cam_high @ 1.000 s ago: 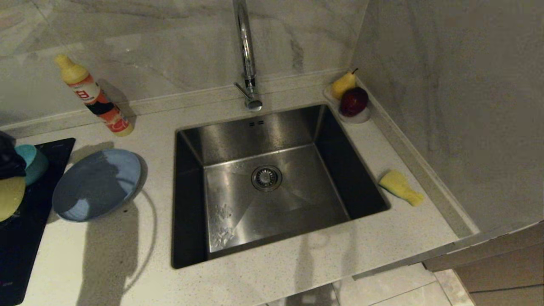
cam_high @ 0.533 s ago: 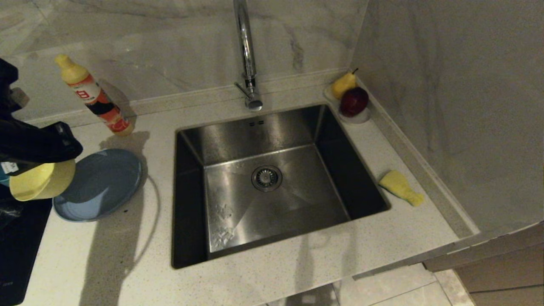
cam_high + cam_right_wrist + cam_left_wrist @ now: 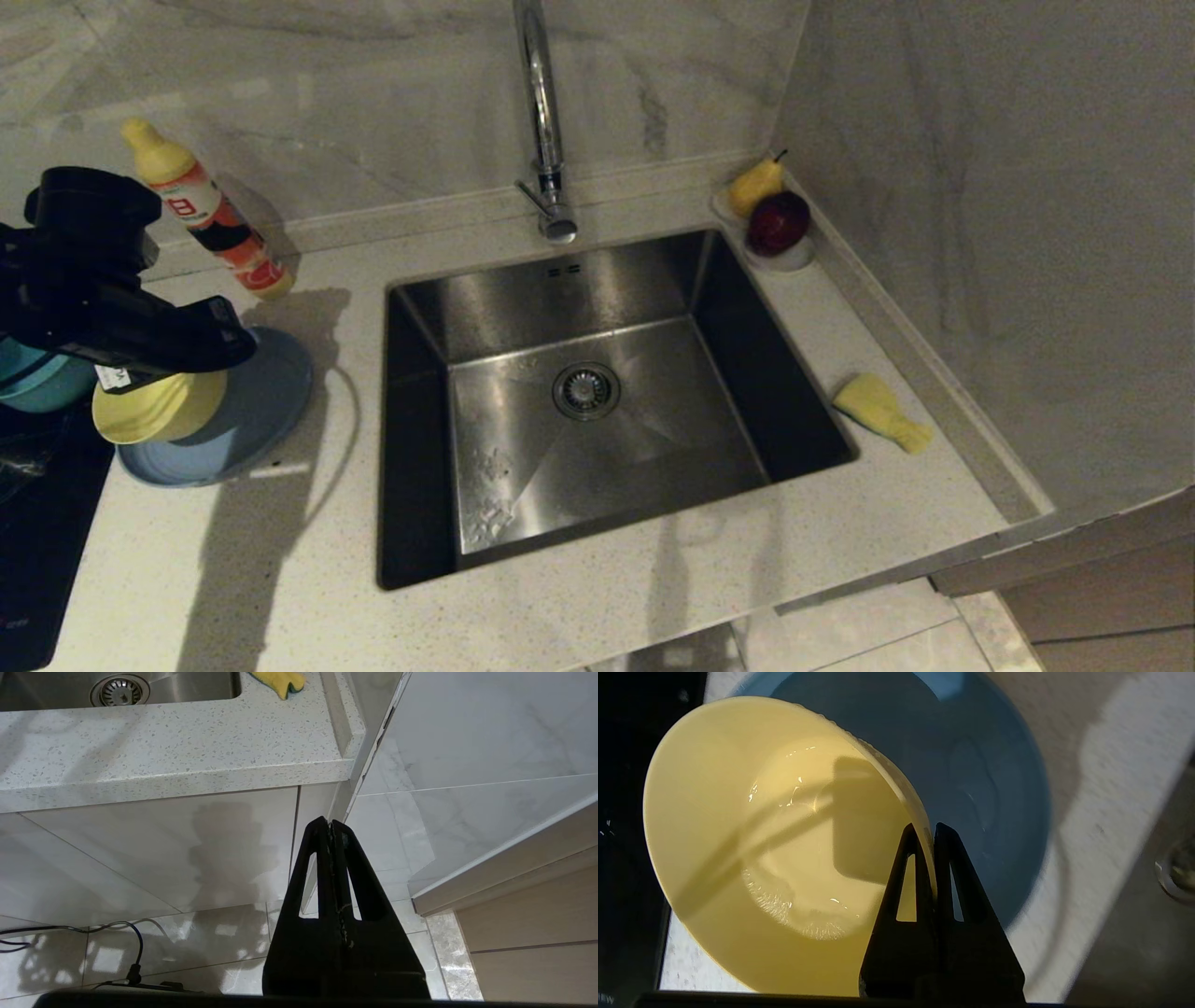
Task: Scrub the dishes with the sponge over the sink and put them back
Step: Place the bowl on the plate
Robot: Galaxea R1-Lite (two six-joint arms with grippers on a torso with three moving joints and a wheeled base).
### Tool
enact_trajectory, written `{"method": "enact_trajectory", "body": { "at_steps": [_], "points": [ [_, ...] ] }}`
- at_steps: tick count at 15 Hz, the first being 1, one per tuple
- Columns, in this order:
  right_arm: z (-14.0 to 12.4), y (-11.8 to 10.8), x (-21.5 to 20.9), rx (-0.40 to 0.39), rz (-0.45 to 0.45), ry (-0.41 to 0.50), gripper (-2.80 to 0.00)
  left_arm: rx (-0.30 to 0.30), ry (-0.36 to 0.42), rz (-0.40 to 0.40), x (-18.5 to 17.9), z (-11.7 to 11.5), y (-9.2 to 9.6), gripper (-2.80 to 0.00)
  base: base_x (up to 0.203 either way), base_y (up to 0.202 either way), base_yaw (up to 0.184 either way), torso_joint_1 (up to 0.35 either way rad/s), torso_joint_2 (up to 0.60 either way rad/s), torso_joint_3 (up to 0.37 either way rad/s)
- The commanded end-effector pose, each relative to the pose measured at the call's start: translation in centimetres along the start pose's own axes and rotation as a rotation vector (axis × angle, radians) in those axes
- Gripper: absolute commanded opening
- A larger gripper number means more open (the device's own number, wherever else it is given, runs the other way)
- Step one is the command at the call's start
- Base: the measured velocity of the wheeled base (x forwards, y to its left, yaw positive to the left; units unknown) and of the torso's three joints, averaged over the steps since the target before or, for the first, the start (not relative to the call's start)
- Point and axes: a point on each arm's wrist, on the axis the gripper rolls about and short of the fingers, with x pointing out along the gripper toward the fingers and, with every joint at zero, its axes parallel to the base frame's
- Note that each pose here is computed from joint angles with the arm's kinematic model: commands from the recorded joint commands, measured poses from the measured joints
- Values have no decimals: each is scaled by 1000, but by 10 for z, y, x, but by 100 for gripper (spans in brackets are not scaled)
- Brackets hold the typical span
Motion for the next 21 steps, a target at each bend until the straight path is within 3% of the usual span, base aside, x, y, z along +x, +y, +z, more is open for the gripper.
{"method": "enact_trajectory", "body": {
  "at_steps": [1,10,16,17,21],
  "points": [
    [0,0,0,-1,1,1,-280,4,20,24,14,-4,-1,-280,0,0,0,0,0,0],
    [0,0,0,-1,1,1,-280,24,26,7,15,-11,-17,-280,0,0,0,0,0,0],
    [0,0,0,-1,1,1,-280,31,40,17,17,-15,-17,-280,0,0,0,0,0,0],
    [0,0,0,-1,1,1,-280,30,35,14,17,-14,-17,0,0,0,0,0,0,0],
    [0,0,0,-1,1,1,-280,-2,-13,-11,5,-3,-19,0,0,0,0,0,0,0]
  ]
}}
